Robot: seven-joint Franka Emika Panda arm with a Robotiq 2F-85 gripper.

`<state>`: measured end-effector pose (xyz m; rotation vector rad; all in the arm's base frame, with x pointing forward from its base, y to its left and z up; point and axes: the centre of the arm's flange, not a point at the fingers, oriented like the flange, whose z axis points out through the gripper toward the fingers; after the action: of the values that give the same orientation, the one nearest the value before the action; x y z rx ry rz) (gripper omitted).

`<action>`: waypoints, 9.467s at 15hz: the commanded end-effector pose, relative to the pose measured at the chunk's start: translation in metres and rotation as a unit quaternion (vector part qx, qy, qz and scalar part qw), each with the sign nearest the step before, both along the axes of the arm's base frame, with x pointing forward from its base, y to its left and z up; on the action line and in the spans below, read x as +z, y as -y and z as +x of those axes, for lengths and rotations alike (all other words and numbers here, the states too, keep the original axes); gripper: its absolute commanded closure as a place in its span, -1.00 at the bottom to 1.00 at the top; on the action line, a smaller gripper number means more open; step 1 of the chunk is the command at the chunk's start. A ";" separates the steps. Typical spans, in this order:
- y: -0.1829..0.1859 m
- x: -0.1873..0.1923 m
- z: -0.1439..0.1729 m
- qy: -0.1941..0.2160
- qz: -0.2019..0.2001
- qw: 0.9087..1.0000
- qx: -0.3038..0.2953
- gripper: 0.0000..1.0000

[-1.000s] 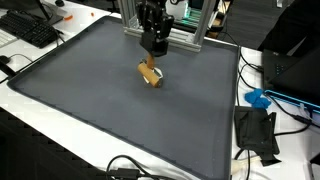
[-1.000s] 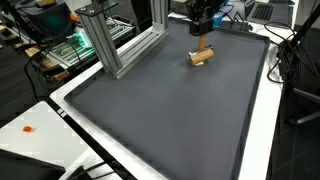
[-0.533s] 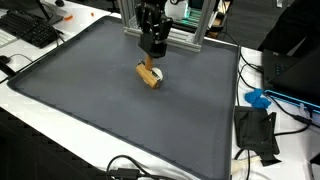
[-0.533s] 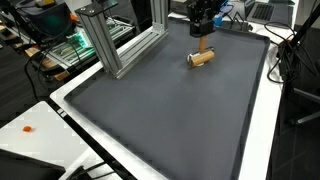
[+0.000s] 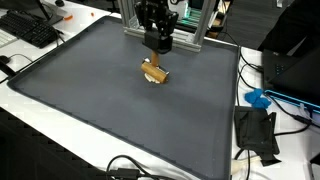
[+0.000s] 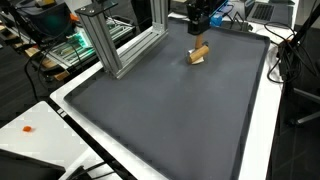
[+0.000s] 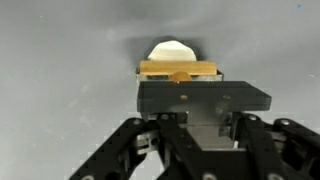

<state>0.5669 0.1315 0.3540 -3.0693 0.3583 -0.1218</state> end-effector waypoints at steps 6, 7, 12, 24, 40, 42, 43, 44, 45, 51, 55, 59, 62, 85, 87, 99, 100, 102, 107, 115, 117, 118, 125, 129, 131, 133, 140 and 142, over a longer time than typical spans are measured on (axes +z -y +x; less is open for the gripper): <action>0.000 -0.008 -0.018 -0.038 -0.016 0.990 0.133 0.53; 0.000 -0.007 -0.020 -0.039 -0.017 0.988 0.150 0.53; 0.006 0.003 -0.024 -0.041 -0.015 0.982 0.183 0.53; -0.004 -0.001 -0.030 0.001 -0.020 0.955 0.296 0.53; 0.003 0.004 -0.027 0.009 -0.015 0.909 0.417 0.53; 0.009 0.007 -0.029 0.000 -0.014 0.906 0.422 0.53; 0.012 0.007 -0.030 -0.005 -0.012 0.904 0.428 0.53; 0.014 0.006 -0.031 -0.012 -0.010 0.901 0.434 0.53; 0.014 0.003 -0.033 -0.015 -0.006 0.897 0.441 0.53; 0.005 -0.022 -0.036 -0.019 0.005 0.877 0.480 0.53; -0.003 -0.032 -0.034 -0.006 0.015 0.876 0.482 0.53; -0.007 -0.038 -0.032 0.003 0.015 0.876 0.481 0.53; -0.010 -0.041 -0.032 0.008 0.017 0.877 0.481 0.53; -0.026 -0.043 -0.021 0.045 0.020 0.879 0.474 0.53; -0.019 -0.034 -0.022 0.033 0.015 0.880 0.474 0.53; 0.012 -0.025 -0.026 -0.055 -0.001 0.877 0.478 0.53; 0.014 -0.026 -0.026 -0.060 -0.002 0.876 0.478 0.53; 0.018 -0.026 -0.027 -0.068 -0.005 0.875 0.479 0.53; 0.021 -0.025 -0.027 -0.079 -0.007 0.873 0.482 0.53; -0.006 -0.040 -0.021 -0.033 0.021 0.887 0.461 0.53; -0.010 -0.041 -0.019 -0.024 0.023 0.889 0.456 0.53; -0.013 -0.043 -0.019 -0.020 0.023 0.891 0.454 0.53; -0.026 -0.050 -0.019 0.016 0.017 0.897 0.441 0.53; -0.034 -0.051 -0.015 0.039 0.017 0.896 0.441 0.53; -0.036 -0.050 -0.013 0.048 0.016 0.897 0.439 0.53; -0.036 -0.046 -0.012 0.052 0.016 0.899 0.435 0.53; -0.028 -0.005 -0.010 0.057 0.006 0.915 0.399 0.53; -0.026 0.006 -0.011 0.051 0.011 0.922 0.384 0.53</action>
<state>0.5615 0.1614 0.3417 -2.8875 -0.9167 -0.2650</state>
